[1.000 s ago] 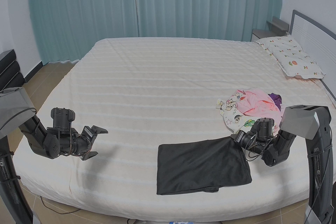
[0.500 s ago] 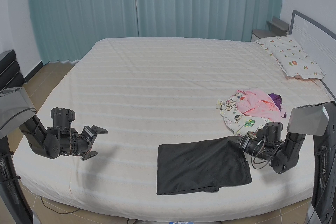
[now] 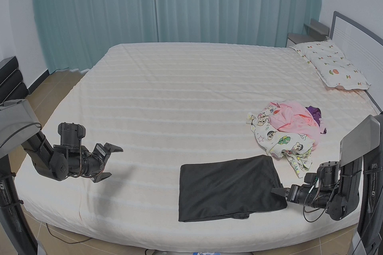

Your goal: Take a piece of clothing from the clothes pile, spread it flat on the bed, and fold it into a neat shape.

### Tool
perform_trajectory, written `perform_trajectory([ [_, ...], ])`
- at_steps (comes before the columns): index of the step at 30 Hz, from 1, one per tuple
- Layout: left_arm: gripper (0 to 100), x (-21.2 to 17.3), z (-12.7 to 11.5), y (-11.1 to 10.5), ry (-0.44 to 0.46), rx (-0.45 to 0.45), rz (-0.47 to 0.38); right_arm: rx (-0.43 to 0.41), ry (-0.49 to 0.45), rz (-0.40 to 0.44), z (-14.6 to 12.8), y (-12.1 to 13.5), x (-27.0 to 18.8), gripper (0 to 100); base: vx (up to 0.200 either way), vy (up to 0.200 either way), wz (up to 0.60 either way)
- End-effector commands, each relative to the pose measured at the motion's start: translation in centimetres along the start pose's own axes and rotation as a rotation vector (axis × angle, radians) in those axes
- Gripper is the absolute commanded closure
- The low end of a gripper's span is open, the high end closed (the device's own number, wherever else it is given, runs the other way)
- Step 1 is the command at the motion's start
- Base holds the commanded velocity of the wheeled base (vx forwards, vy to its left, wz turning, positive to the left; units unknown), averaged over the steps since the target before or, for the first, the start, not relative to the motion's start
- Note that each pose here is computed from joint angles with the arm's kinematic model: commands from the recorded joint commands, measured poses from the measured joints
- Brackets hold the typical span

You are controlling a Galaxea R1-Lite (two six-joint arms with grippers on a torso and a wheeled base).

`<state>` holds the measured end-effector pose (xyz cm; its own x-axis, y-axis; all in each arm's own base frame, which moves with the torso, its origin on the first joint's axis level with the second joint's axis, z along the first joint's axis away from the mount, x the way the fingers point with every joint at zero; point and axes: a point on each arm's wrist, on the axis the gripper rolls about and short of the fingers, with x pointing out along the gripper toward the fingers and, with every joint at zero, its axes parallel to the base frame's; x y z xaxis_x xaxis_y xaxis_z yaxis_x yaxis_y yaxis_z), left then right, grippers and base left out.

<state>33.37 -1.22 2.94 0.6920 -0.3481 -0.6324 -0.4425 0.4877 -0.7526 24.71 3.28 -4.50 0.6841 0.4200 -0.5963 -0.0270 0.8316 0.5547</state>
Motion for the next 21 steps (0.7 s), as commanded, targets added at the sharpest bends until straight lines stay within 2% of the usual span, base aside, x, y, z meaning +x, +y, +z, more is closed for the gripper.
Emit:
perform_trajectory([
  [1,0,0.0,0.0,0.0,-0.001,0.0,0.0,0.003,0.035,-0.021,-0.9,-0.4,-0.8,100,0.0,0.0,0.0],
  [18,0,0.0,0.0,0.0,-0.001,-0.002,0.0,-0.012,0.039,-0.04,-0.9,-1.2,-2.3,100,0.0,0.0,0.0],
  [19,0,0.0,0.0,0.0,-0.001,-0.002,0.0,-0.018,0.035,-0.044,-0.8,-1.3,-2.3,0,0.0,0.0,0.0],
  [21,0,0.0,0.0,0.0,-0.001,-0.002,0.0,-0.028,0.035,-0.052,-0.8,-1.6,-2.4,0,0.0,0.0,0.0],
])
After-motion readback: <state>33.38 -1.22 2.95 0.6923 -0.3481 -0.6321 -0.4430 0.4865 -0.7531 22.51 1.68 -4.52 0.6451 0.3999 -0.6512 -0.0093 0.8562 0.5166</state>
